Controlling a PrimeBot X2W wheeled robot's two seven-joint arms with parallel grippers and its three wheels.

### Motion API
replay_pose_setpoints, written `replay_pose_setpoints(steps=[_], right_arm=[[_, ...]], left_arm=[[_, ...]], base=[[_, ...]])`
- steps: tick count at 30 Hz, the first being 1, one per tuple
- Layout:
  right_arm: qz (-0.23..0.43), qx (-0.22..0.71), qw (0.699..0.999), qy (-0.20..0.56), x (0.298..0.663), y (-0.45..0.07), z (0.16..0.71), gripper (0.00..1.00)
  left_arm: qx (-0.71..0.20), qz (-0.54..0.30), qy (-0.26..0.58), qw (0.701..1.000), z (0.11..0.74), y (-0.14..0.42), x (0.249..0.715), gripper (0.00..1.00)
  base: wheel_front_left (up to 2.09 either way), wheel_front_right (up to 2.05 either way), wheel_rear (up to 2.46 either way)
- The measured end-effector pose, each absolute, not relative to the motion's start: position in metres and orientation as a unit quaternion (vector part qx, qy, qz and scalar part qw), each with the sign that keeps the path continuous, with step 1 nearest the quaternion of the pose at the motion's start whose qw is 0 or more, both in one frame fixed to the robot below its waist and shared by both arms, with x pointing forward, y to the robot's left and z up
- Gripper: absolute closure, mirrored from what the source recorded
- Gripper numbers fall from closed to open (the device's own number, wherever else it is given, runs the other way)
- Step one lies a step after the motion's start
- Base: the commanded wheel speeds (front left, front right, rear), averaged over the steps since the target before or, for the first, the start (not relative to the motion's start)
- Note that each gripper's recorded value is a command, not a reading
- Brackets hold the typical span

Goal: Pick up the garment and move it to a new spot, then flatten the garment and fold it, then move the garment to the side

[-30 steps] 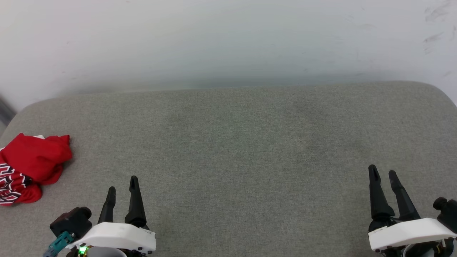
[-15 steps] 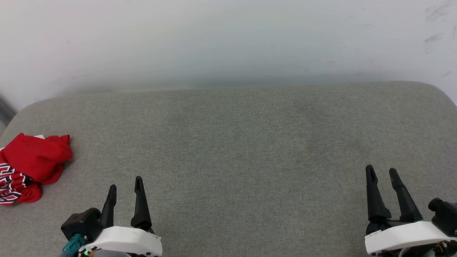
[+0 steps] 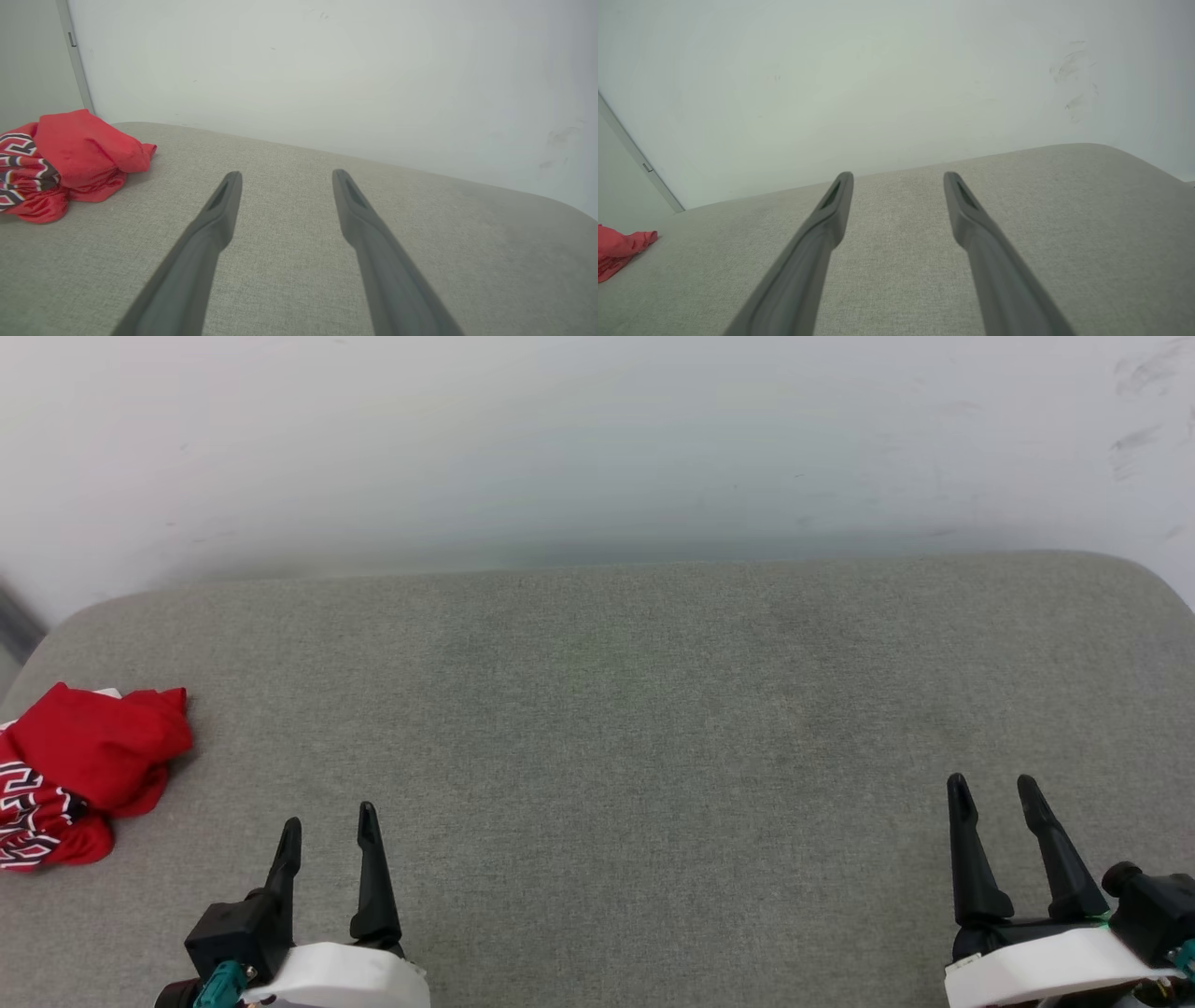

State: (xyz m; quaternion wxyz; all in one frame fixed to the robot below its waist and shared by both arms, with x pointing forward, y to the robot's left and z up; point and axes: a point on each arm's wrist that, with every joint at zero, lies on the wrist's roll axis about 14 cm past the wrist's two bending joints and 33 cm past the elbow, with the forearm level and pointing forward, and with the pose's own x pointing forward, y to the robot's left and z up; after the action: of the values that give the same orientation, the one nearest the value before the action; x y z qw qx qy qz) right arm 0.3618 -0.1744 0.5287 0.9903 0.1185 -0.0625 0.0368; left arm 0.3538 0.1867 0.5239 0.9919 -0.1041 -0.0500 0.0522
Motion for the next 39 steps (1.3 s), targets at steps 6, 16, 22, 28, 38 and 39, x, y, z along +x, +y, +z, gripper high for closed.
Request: replay_pose_setpoints(steps=[6, 16, 22, 28, 38, 39], right_arm=[[0.041, 0.102, 0.992, -0.064, 0.36, -0.172, 0.529, 0.0], [0.046, 0.069, 0.994, -0.077, 0.358, -0.17, 0.534, 0.0], [0.049, 0.049, 0.994, -0.083, 0.358, -0.169, 0.535, 0.0], [0.05, 0.035, 0.994, -0.088, 0.357, -0.169, 0.537, 0.0], [0.049, 0.025, 0.994, -0.095, 0.355, -0.171, 0.54, 0.0], [0.048, 0.026, 0.994, -0.096, 0.355, -0.171, 0.54, 0.0]], left_arm=[[-0.087, 0.046, -0.056, 0.994, 0.525, 0.185, 0.352, 0.0], [-0.052, 0.035, -0.065, 0.996, 0.527, 0.182, 0.351, 0.0], [-0.032, 0.034, -0.065, 0.997, 0.525, 0.181, 0.351, 0.0], [-0.015, 0.032, -0.066, 0.997, 0.523, 0.181, 0.351, 0.0], [-0.014, 0.034, -0.063, 0.997, 0.52, 0.182, 0.35, 0.0], [-0.015, 0.034, -0.062, 0.997, 0.52, 0.182, 0.35, 0.0]], base=[[0.0, 0.0, 0.0], [0.0, 0.0, 0.0], [0.0, 0.0, 0.0], [0.0, 0.0, 0.0], [0.0, 0.0, 0.0], [0.0, 0.0, 0.0]])
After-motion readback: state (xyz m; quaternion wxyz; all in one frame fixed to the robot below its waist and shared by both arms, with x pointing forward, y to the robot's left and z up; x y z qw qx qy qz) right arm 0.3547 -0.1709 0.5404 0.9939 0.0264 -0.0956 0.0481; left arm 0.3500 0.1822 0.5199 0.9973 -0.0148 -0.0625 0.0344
